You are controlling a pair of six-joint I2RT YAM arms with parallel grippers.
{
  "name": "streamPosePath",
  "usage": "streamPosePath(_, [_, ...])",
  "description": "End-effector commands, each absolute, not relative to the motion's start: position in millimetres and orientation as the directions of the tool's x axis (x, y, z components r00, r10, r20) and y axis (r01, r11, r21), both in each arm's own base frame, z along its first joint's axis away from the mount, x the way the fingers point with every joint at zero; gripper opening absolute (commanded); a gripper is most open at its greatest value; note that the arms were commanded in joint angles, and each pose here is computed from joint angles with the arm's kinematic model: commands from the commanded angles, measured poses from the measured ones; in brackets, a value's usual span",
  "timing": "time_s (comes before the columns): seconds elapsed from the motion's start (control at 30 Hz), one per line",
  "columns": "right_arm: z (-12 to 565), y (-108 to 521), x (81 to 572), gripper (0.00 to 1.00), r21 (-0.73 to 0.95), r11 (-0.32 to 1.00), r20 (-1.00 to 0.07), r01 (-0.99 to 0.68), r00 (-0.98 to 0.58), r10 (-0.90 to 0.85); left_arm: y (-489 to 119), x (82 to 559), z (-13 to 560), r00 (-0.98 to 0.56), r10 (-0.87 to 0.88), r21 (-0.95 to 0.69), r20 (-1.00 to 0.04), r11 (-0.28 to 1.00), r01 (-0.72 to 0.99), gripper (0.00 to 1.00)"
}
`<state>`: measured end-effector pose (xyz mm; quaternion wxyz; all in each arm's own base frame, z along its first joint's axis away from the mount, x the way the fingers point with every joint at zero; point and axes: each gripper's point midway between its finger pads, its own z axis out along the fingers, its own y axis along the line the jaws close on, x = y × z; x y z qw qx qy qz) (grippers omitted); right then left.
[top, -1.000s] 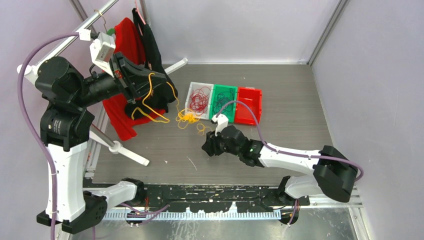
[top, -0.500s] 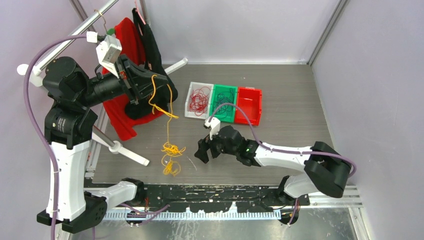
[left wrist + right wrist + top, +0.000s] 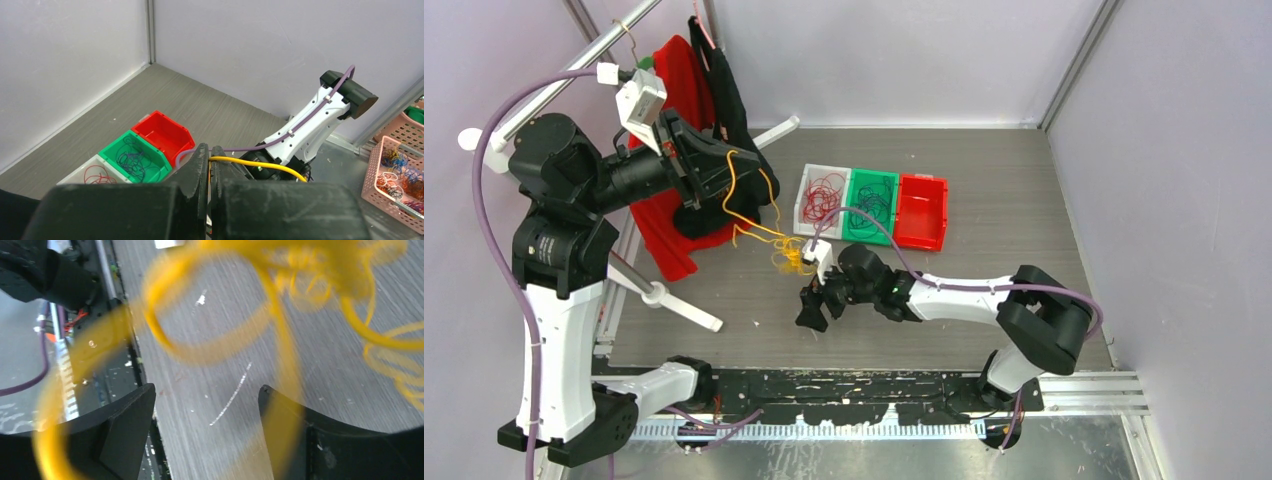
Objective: Untangle the cables
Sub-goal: Untie the cable.
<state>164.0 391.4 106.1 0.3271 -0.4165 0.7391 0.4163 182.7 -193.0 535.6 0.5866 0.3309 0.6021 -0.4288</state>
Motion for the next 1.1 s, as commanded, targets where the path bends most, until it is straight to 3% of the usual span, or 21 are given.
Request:
streamPosePath(0.0, [115,391,196,0.79,0.220,0.406,-0.890,-0.887,-0.353,-0.288,-193,166,561,-0.035,-0.148,-0.090,-0.988,0.383,0.920,0.00])
streamPosePath(0.17, [110,363,233,0.81,0.140,0.592,-0.926,-0.794,-0.316,-0.206,-193,165,564,-0.028,-0.150,-0.083,-0.988,0.373,0.924,0.00])
streamPosePath(0.27, [105,352,243,0.81,0.167,0.630,-0.926,-0.758,-0.341,-0.165,-194,165,565,-0.031,-0.155,-0.087,-0.987,0.369,0.926,0.00])
streamPosePath(0.57, [122,382,205,0.83,0.280,0.391,-0.915,-0.877,-0.368,-0.168,-195,169,561,-0.030,-0.152,-0.085,-0.988,0.371,0.925,0.00])
streamPosePath(0.9, [120,384,176,0.84,0.354,0.254,-0.895,-0.900,-0.405,-0.187,-195,166,565,-0.043,-0.177,-0.105,-0.983,0.360,0.927,0.00])
streamPosePath(1.07, [119,381,183,0.83,0.386,0.264,-0.886,-0.884,-0.435,-0.161,-196,166,571,-0.046,-0.193,-0.114,-0.980,0.354,0.928,0.00])
